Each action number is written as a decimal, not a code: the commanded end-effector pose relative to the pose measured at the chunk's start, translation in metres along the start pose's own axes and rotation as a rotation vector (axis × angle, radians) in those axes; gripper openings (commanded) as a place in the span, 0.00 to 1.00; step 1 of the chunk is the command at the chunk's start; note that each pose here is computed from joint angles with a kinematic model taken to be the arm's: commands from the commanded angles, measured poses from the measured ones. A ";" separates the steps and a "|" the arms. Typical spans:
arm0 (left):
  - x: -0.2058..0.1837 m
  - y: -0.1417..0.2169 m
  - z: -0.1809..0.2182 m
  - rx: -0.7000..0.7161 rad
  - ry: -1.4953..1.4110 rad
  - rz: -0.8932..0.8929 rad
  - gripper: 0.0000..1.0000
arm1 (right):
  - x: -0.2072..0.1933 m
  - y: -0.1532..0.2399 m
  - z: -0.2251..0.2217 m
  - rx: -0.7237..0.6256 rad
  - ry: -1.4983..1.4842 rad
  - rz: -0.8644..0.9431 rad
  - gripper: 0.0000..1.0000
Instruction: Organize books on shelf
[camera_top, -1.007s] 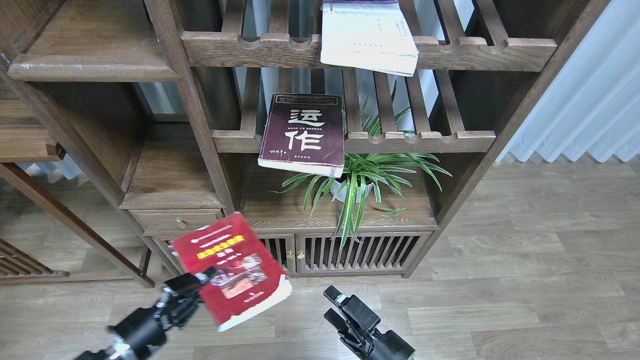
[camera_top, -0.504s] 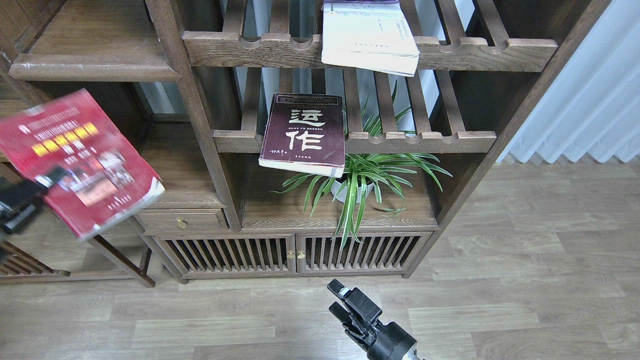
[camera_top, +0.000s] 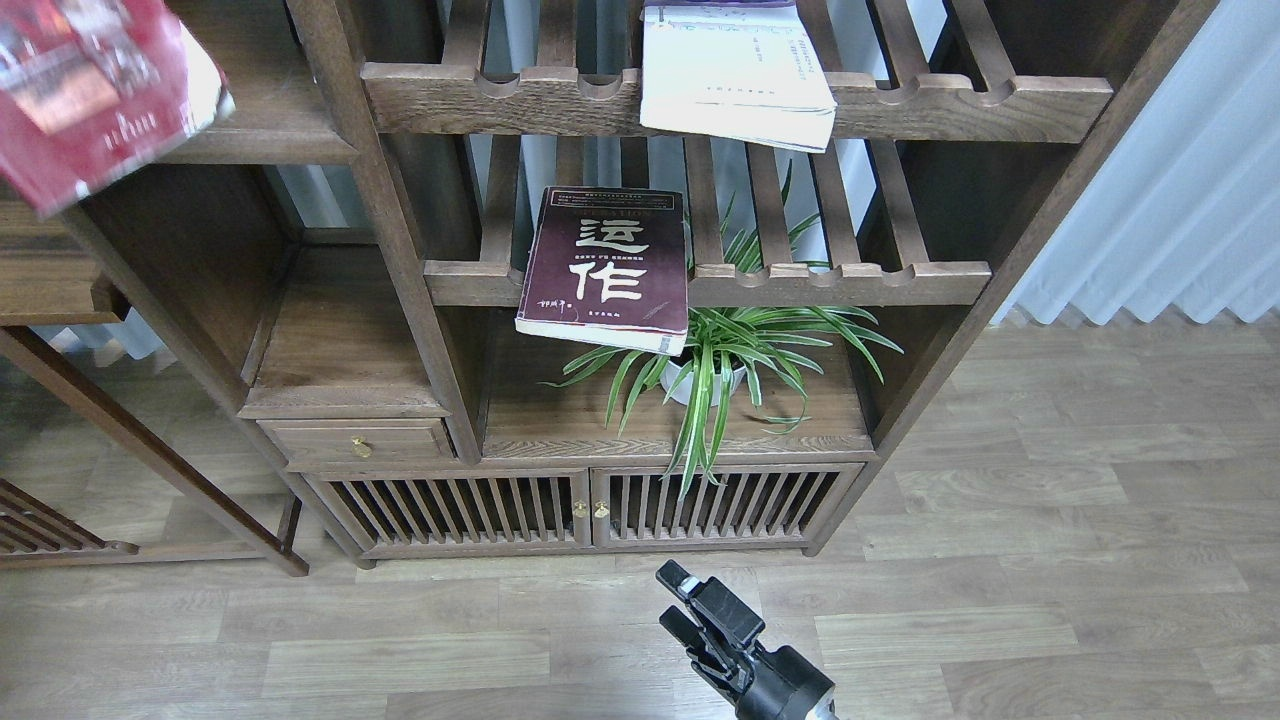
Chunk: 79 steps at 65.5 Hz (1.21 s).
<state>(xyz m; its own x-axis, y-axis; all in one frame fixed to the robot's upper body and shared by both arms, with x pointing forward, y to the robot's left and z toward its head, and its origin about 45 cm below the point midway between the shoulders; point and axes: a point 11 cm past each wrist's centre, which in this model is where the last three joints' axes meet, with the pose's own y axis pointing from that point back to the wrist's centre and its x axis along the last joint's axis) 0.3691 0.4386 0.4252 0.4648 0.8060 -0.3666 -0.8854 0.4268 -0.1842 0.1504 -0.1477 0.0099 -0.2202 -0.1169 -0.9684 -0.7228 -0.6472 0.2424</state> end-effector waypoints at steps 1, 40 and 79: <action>-0.002 -0.009 0.021 -0.013 -0.113 0.027 0.06 | 0.000 0.000 0.000 0.002 0.000 0.000 0.96; 0.015 -0.071 0.058 0.032 -0.230 0.132 0.06 | -0.002 0.000 -0.002 0.010 -0.001 -0.006 0.96; 0.015 -0.134 0.021 0.181 -0.169 0.149 0.07 | -0.006 -0.004 -0.004 0.011 0.005 -0.020 0.96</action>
<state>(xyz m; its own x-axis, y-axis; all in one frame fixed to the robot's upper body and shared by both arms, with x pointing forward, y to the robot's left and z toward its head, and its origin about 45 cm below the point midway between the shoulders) 0.4910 0.4049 0.4666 0.3415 0.9151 -0.2144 -0.9357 0.3526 0.0148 0.1573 -0.1477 0.0151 -0.2017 -0.1079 -0.9735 -0.7336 -0.6420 0.2231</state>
